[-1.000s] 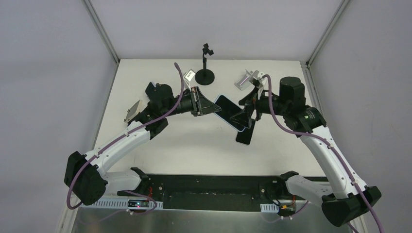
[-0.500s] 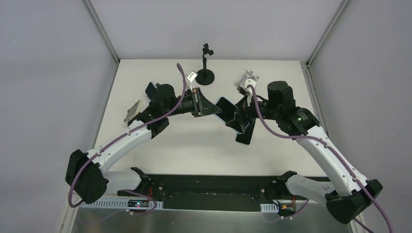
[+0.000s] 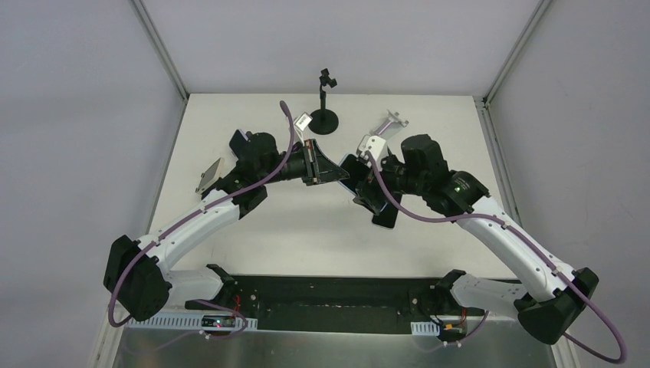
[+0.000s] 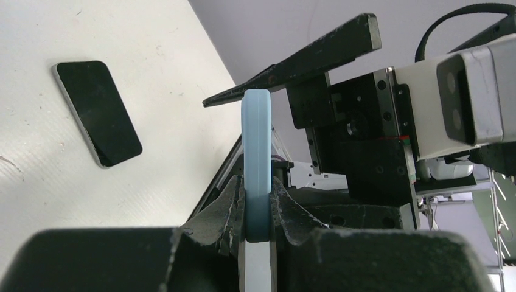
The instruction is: Remove the phone from the phone stand
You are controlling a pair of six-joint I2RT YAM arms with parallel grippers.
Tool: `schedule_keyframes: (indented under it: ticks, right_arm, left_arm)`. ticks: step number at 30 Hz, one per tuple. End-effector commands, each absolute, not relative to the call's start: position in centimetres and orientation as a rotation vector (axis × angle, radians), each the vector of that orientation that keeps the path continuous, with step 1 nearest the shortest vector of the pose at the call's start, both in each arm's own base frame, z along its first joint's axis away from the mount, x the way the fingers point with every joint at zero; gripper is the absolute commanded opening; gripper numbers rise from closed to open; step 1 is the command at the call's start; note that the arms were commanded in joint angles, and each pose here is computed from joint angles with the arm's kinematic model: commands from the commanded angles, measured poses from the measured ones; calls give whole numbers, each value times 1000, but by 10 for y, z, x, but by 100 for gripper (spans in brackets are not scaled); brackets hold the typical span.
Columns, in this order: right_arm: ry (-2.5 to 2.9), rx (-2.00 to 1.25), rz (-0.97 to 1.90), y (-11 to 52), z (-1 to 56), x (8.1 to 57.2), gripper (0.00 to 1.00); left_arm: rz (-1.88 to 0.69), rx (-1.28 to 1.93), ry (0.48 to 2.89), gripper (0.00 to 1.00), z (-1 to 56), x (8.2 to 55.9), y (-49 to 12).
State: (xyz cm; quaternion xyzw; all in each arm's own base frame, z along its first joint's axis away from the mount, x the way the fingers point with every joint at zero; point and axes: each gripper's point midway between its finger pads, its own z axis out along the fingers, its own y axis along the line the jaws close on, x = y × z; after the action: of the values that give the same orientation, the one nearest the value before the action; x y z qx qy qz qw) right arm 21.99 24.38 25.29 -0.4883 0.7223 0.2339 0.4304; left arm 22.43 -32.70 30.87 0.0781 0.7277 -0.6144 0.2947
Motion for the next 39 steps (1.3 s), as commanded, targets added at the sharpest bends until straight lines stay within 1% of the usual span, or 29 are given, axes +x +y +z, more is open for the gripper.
schedule_keyframes:
  ticks: [1,5,7,8,9,11,12,13,14,15,16,17,19,20,21,22,24,27,29,33,36,39]
  right_arm:
    - [1768,-1246,469,238,256,228,88]
    - [1766,-1264,465,241,254,226,80]
    - [1773,-1268,467,242,252,226,73]
    - [1775,-1264,467,243,252,227,68]
    - [1784,-1250,474,243,252,227,58]
    - [1800,-1219,485,245,252,229,48]
    - [1800,-1208,497,246,254,228,43]
    - [1804,-1192,514,248,255,227,36]
    - [1807,-1173,528,249,257,227,19]
    - [1811,-1140,542,251,259,228,5]
    - [1821,-1103,554,252,262,229,0]
    - [1833,-1067,567,252,264,230,0]
    - [1848,-1009,595,254,268,230,0]
    - [1857,-980,612,254,269,229,0]
    - [1863,-950,626,254,271,229,0]
    - [1878,-905,645,255,272,229,0]
    - [1919,-804,662,254,271,231,0]
    - [2022,-598,651,249,266,242,0]
    - [2112,-383,603,241,261,255,0]
    - [2247,79,560,235,238,275,0]
    - [2304,330,570,242,215,282,0]
    - [2342,469,460,243,188,293,0]
  left_arm:
    - [-1695,295,1773,0,354,217,-330]
    - [-1697,294,1780,0,353,218,-331]
    - [-1698,297,1780,0,353,218,-331]
    - [-1700,300,1777,0,354,217,-331]
    - [-1699,301,1778,0,354,217,-331]
    - [-1697,304,1778,0,353,217,-331]
    - [-1694,305,1780,5,352,217,-330]
    - [-1690,307,1777,12,352,217,-330]
    - [-1686,303,1776,19,351,218,-329]
    - [-1680,298,1779,25,350,219,-328]
    - [-1673,294,1776,35,350,220,-327]
    - [-1665,285,1774,45,350,223,-325]
    - [-1647,262,1773,62,349,228,-320]
    - [-1634,248,1771,75,348,232,-316]
    - [-1613,217,1770,85,347,240,-309]
    - [-1594,172,1775,89,345,248,-300]
    - [-1558,48,1789,93,338,269,-277]
    - [-1475,-93,1793,95,323,293,-237]
    - [-1396,-132,1785,96,316,299,-215]
    - [-1184,-143,1822,98,301,299,-186]
    - [-1024,-131,1853,99,294,295,-169]
    - [-864,-146,1894,99,282,288,-147]
